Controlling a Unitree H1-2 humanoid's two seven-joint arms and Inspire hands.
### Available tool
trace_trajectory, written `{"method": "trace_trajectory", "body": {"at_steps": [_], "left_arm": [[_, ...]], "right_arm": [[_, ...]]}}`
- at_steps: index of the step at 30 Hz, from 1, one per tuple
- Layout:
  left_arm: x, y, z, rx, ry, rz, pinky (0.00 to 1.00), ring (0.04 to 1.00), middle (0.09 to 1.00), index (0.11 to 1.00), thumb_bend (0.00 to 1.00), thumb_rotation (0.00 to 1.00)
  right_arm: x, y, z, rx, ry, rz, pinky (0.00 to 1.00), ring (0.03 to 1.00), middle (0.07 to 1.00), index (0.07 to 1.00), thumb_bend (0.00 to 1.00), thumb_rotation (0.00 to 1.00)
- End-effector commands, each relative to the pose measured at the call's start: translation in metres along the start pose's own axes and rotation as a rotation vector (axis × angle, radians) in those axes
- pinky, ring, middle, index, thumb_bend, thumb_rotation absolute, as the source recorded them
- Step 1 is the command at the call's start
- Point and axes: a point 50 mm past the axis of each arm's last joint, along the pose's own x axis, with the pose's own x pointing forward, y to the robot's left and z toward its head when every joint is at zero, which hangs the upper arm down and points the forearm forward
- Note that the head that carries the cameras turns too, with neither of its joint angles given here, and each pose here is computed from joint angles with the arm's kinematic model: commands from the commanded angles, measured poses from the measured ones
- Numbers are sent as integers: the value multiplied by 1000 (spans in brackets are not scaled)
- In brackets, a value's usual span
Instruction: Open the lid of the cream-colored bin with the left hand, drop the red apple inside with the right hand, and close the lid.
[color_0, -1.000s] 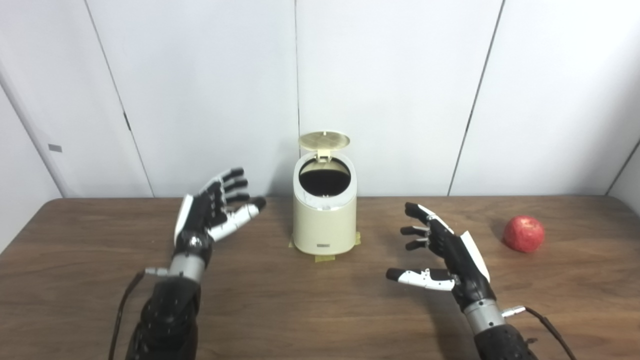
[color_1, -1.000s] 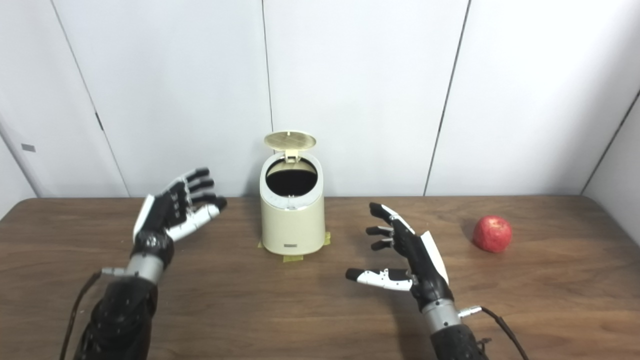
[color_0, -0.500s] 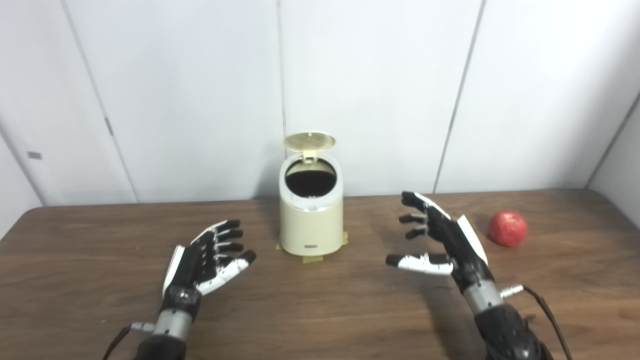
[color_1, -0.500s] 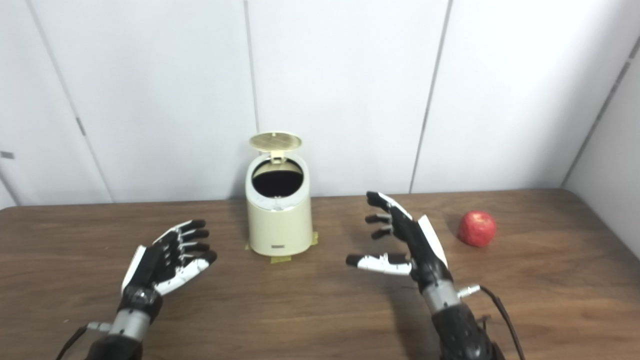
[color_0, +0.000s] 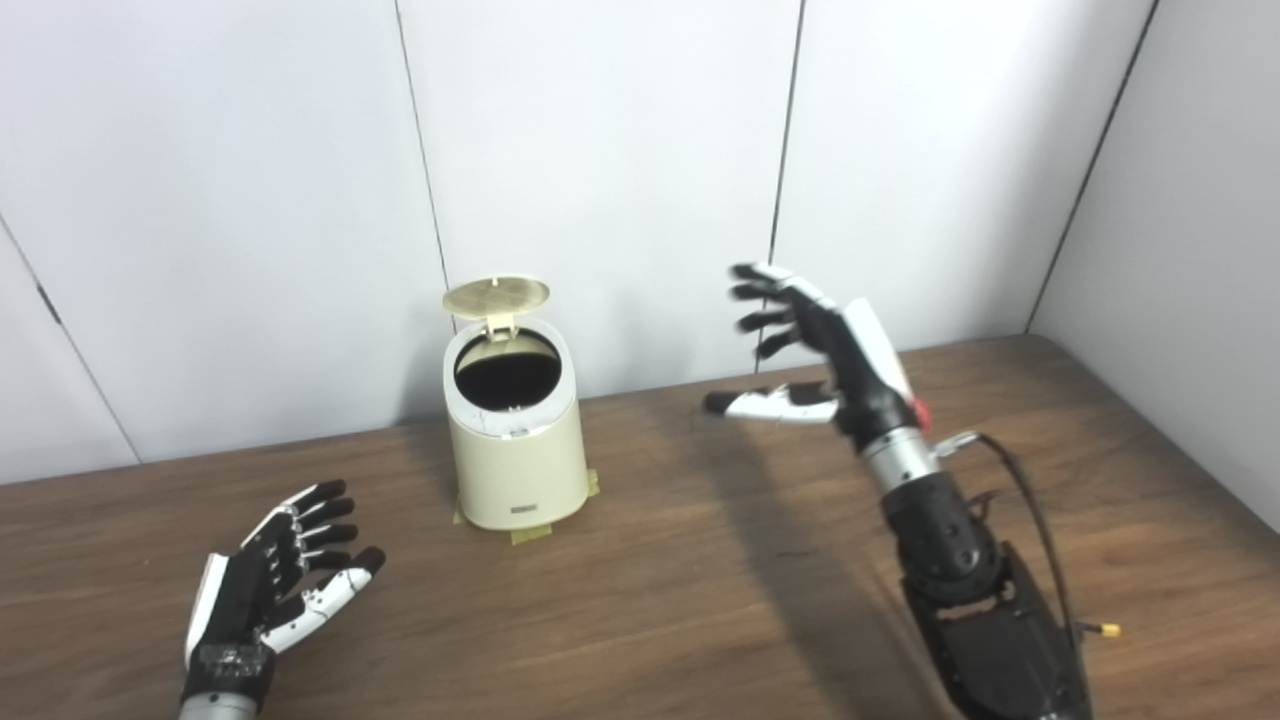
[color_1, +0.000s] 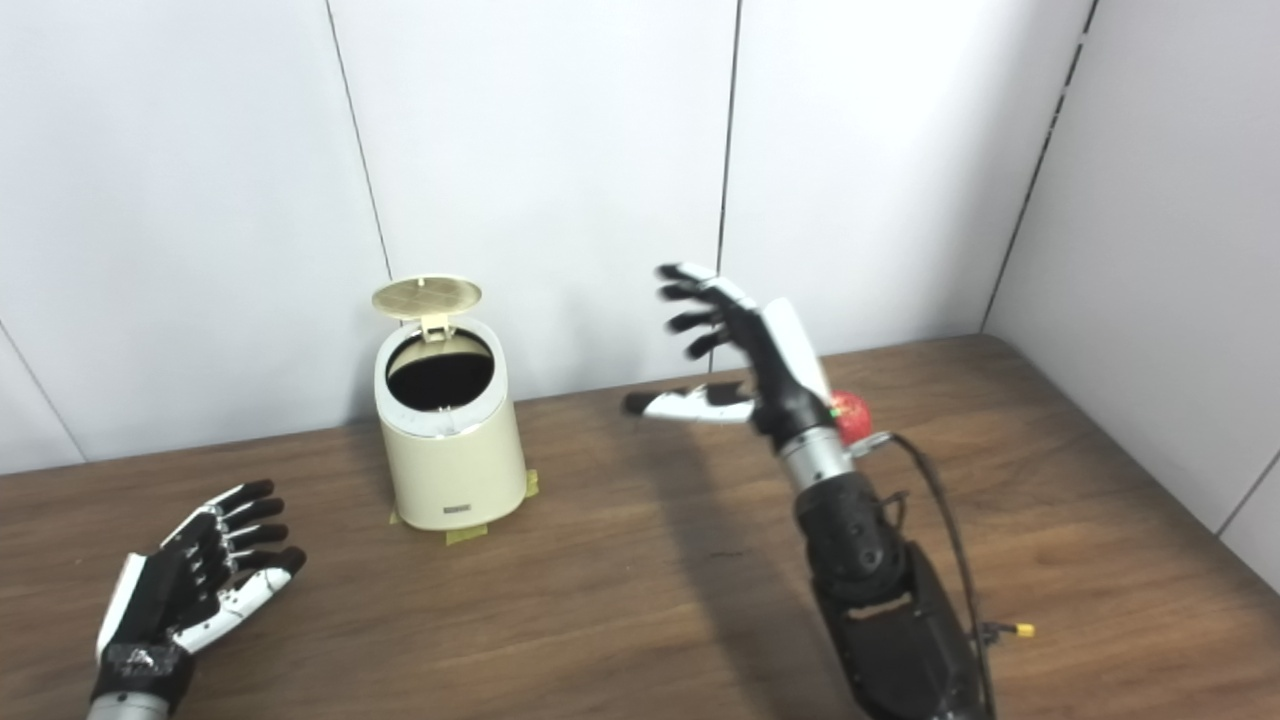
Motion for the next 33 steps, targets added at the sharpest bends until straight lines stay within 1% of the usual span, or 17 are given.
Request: {"method": "trace_trajectory", "body": {"at_steps": [1,3,4,5,7,9,10,11,13,18,20,22,25,27,29,31,33], "left_arm": [[11,8,14,13,-68,-7,682,738,797,830,693,206],[11,10,16,22,-66,-11,692,740,800,835,698,199],[11,10,16,23,-64,-12,696,741,802,837,699,199],[11,11,17,23,-62,-13,703,744,804,841,700,193],[12,12,17,20,-59,-14,705,745,804,843,700,187],[13,13,18,24,-59,-18,707,745,806,844,690,159],[14,12,18,25,-62,-21,708,745,806,845,688,155],[14,12,18,24,-65,-24,709,745,806,843,688,155],[15,12,19,27,-71,-26,707,745,805,844,689,155],[14,15,19,42,-82,-23,683,729,793,836,689,153],[14,17,19,48,-82,-20,674,724,791,834,695,162],[13,18,19,46,-82,-20,674,723,792,833,687,153],[12,18,20,50,-80,-23,680,726,793,835,679,140],[13,18,20,53,-79,-26,678,726,795,836,675,146],[13,18,19,47,-77,-26,678,726,791,834,680,146],[13,18,20,46,-77,-26,677,728,792,832,684,142],[12,17,21,56,-76,-26,677,727,791,831,668,132]], "right_arm": [[22,-37,10,-74,-79,-123,596,743,823,829,721,251],[27,-58,5,-103,-65,-175,614,763,830,833,691,215],[29,-68,2,-116,-54,-193,612,768,833,831,680,189],[31,-76,0,-123,-43,-203,612,768,833,829,679,187],[32,-87,-7,-126,-23,-206,611,769,834,826,685,193],[33,-96,-15,-120,0,-195,593,758,834,830,734,233],[32,-100,-18,-111,22,-183,590,757,834,831,741,239],[31,-103,-20,-110,38,-169,612,774,847,844,741,241],[30,-108,-25,-114,61,-144,634,791,860,858,734,236],[27,-117,-38,-125,110,-88,642,802,864,866,753,283],[26,-120,-44,-118,155,-49,678,811,876,881,766,293],[24,-122,-48,-121,197,-7,738,838,892,899,770,275],[22,-124,-55,-141,245,42,761,851,884,902,798,268],[20,-125,-60,-131,278,74,816,882,892,914,818,254],[18,-126,-68,-117,305,97,831,899,911,925,829,219],[16,-128,-74,-118,324,108,847,911,922,926,860,228],[14,-129,-78,-123,344,117,857,926,936,927,892,266]]}}
